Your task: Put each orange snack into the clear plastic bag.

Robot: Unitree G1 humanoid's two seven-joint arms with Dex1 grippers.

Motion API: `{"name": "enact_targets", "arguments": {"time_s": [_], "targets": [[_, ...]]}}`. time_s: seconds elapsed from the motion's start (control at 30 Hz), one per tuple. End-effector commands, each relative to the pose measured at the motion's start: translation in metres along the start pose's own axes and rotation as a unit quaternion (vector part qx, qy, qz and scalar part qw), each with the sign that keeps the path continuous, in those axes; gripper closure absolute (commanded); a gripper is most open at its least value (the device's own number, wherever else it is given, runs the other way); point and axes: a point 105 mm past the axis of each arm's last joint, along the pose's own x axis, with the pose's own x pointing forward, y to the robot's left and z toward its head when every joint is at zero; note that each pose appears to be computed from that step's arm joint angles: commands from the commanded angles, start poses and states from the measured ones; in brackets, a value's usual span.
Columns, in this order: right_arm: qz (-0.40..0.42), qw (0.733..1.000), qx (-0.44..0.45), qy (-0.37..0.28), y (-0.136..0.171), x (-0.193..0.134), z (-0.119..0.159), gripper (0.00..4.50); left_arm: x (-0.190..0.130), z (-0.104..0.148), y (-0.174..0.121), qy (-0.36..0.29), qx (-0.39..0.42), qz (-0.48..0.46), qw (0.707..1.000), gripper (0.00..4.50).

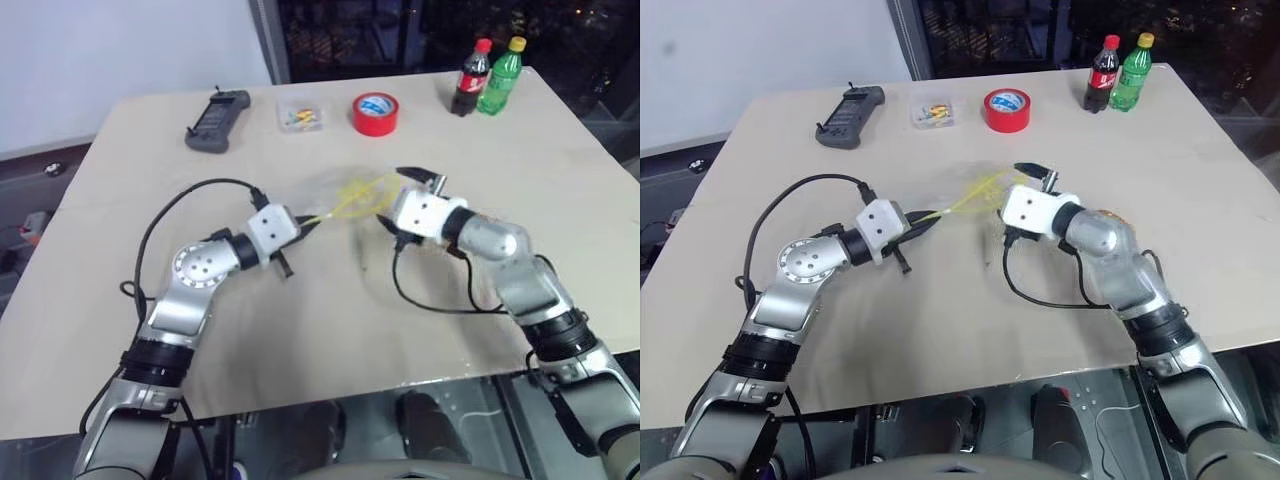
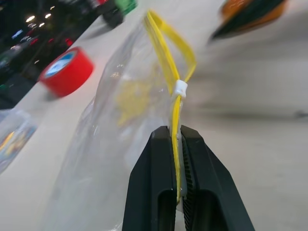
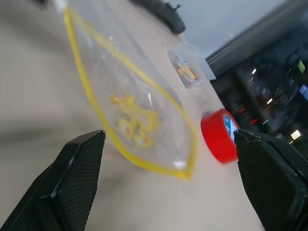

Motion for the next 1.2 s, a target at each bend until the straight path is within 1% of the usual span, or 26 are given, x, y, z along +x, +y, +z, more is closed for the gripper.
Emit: {"name": "enact_targets", "arguments": {"time_s": [0.03,0.07,0.13,0.23,0.3,0.4,0.43,0.47,0.53,0.6,0.63,0.67,0.73,0.8,0.87,0.93,1.07,1.2], "targets": [[-0.035,0.997,0.069,0.013,-0.018,-0.021,-0.002,0.12,-0.004,0.005,0.017,-0.005,0.003,0.035,0.999,4.50],[-0.043,0.995,0.083,0.029,-0.019,-0.025,-0.008,0.12,-0.004,0.005,0.018,-0.005,0.002,0.037,0.999,4.50],[-0.061,0.987,0.123,0.081,-0.018,-0.034,-0.034,0.12,-0.003,0.005,0.018,-0.004,0.002,0.037,0.999,4.50],[-0.080,0.967,0.199,0.138,-0.010,-0.042,-0.070,0.12,-0.001,0.008,0.015,-0.013,-0.004,0.032,0.999,4.50],[-0.080,0.956,0.237,0.155,-0.003,-0.043,-0.083,0.12,0.000,0.009,0.012,-0.018,-0.008,0.029,0.999,4.50],[-0.074,0.949,0.249,0.178,0.004,-0.044,-0.097,0.12,0.000,0.012,0.010,-0.028,-0.015,0.025,0.999,4.50],[-0.073,0.948,0.253,0.180,0.005,-0.044,-0.099,0.65,-0.001,0.013,0.009,-0.031,-0.017,0.025,0.999,4.50],[-0.072,0.947,0.254,0.182,0.005,-0.045,-0.099,0.99,-0.001,0.013,0.009,-0.033,-0.019,0.024,0.999,4.50],[-0.070,0.948,0.252,0.184,0.005,-0.046,-0.100,2.03,-0.003,0.014,0.009,-0.037,-0.020,0.023,0.999,4.50],[-0.072,0.949,0.246,0.182,0.003,-0.046,-0.099,2.91,-0.005,0.015,0.009,-0.041,-0.022,0.022,0.999,4.50],[-0.074,0.953,0.238,0.174,0.000,-0.047,-0.095,3.15,-0.006,0.015,0.009,-0.043,-0.024,0.021,0.999,4.50],[-0.075,0.957,0.230,0.162,-0.003,-0.047,-0.089,3.73,-0.007,0.015,0.008,-0.045,-0.026,0.020,0.998,4.50],[-0.072,0.963,0.224,0.134,-0.008,-0.046,-0.076,4.31,-0.008,0.016,0.008,-0.049,-0.031,0.018,0.998,4.50],[-0.048,0.970,0.222,0.087,-0.008,-0.043,-0.053,4.31,-0.009,0.017,0.005,-0.054,-0.031,0.008,0.998,4.50],[-0.015,0.972,0.234,0.033,-0.003,-0.035,-0.022,4.31,-0.010,0.020,0.001,-0.063,-0.033,-0.005,0.997,4.50],[0.011,0.971,0.237,0.007,0.003,-0.027,-0.006,4.31,-0.011,0.021,-0.003,-0.066,-0.027,-0.015,0.997,4.50],[0.034,0.971,0.235,-0.001,0.010,-0.011,0.005,4.31,-0.010,0.029,-0.009,-0.082,-0.017,-0.031,0.996,4.50],[0.048,0.969,0.242,0.004,0.013,0.002,0.006,4.31,-0.011,0.040,-0.018,-0.102,-0.001,-0.055,0.993,4.50]]}}
